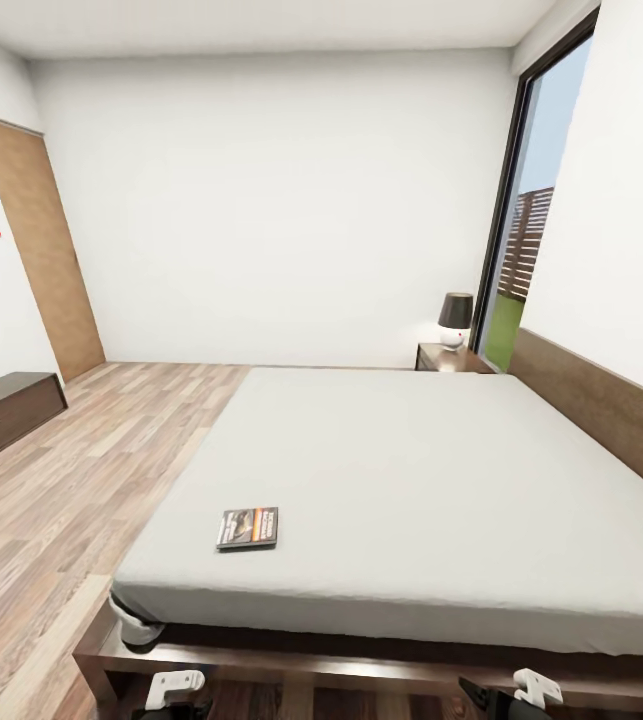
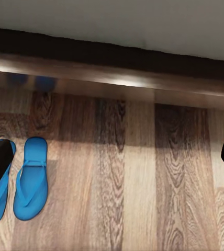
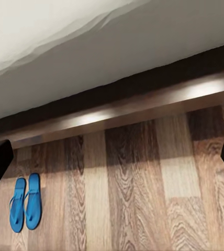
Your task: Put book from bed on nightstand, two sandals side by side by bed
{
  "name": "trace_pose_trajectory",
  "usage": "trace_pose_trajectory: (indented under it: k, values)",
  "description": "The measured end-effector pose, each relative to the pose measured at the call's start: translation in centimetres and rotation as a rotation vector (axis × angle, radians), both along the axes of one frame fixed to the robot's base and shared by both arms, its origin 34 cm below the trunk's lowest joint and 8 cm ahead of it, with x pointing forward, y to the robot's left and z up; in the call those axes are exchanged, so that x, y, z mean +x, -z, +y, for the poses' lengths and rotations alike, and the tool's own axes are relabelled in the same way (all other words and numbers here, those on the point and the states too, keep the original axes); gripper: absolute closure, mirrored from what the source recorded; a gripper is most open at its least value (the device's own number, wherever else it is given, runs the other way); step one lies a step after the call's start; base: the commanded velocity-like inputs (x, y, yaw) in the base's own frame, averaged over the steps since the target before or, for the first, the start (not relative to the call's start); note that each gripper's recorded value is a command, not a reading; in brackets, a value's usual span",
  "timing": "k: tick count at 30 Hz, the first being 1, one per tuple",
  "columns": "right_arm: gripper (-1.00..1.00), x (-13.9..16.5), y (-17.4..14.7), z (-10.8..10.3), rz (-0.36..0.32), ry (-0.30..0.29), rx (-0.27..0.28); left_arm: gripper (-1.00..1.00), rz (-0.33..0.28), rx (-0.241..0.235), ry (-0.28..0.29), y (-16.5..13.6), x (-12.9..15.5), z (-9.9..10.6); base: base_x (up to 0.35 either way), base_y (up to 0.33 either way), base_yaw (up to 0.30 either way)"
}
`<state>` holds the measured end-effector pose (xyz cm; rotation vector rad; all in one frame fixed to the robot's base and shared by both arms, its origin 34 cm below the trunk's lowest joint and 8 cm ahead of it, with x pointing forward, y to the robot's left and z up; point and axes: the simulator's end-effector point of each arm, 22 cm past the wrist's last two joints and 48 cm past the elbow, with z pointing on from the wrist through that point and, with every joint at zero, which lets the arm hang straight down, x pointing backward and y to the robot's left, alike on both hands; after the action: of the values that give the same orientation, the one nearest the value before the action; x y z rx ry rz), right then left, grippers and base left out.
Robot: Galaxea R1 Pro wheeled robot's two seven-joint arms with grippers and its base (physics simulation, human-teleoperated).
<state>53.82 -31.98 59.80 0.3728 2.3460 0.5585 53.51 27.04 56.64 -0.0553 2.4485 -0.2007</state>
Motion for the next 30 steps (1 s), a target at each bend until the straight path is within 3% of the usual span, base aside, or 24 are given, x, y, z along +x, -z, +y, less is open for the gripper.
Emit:
trace_pose_trajectory:
  k: [15, 30]
  values:
    - [-1.0, 0.0, -0.1, 0.1, -0.001, -0.002, 0.006, -1.0, -0.001, -0.004, 0.001, 0.0, 0.0, -0.2, 0.0, 0.0, 0.0]
    - [-1.0, 0.0, -2.4, 0.1, -0.001, -0.003, 0.005, -1.0, 0.0, -0.007, 0.002, -2.4, 0.0, -0.5, 0.0, 0.0, 0.0]
